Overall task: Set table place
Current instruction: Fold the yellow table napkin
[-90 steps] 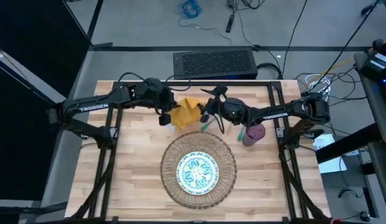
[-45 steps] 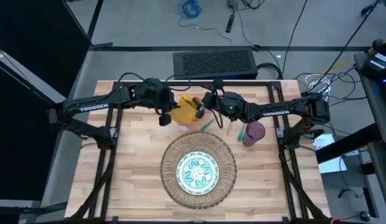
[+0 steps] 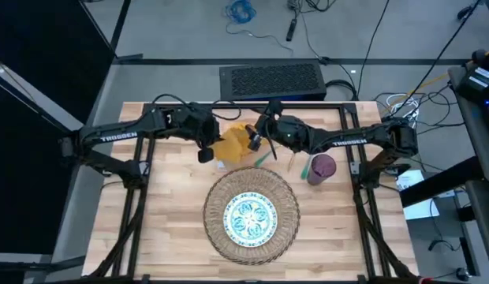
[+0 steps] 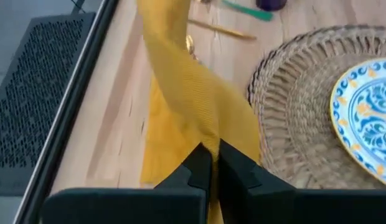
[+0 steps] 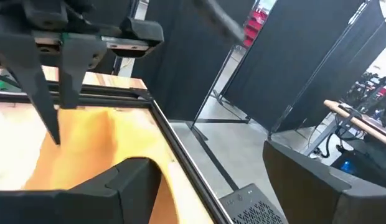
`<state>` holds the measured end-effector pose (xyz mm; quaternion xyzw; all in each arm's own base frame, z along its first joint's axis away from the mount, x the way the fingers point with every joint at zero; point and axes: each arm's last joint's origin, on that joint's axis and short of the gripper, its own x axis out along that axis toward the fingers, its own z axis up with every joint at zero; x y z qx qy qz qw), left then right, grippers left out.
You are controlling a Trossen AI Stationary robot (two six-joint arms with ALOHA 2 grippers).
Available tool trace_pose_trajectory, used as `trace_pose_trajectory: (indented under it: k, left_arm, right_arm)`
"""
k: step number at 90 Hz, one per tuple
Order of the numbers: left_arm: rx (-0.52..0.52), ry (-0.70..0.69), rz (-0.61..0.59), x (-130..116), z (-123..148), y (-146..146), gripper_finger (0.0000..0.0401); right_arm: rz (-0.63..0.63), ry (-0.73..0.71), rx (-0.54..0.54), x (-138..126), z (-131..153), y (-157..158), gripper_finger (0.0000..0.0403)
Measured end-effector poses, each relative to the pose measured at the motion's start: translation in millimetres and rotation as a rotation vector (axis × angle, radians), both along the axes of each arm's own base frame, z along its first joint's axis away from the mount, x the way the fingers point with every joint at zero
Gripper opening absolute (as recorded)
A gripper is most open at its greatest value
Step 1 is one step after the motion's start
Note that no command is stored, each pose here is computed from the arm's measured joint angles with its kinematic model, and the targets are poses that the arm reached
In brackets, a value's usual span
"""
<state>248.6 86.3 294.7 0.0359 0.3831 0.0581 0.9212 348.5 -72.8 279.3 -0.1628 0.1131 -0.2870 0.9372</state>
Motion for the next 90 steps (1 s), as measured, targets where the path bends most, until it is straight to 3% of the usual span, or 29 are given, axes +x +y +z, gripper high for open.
trace_pose_trajectory:
  k: [43,70,90]
  left_arm:
    - [0.014,0.027,0.046,-1.6,-1.4,0.9,0.0]
    - [0.005,0.058,0.047,-3.9,-3.5,0.1,0.0]
    - [0.052,0.042,0.086,-6.7,1.7,0.9,0.0]
  right_arm:
    - [0.092,-0.107,0.123,1.7,2.9,0.8,0.026]
    - [0.112,-0.153,0.127,2.2,6.8,0.9,0.026]
    - [0.107,-0.156,0.159,2.1,5.4,1.0,0.026]
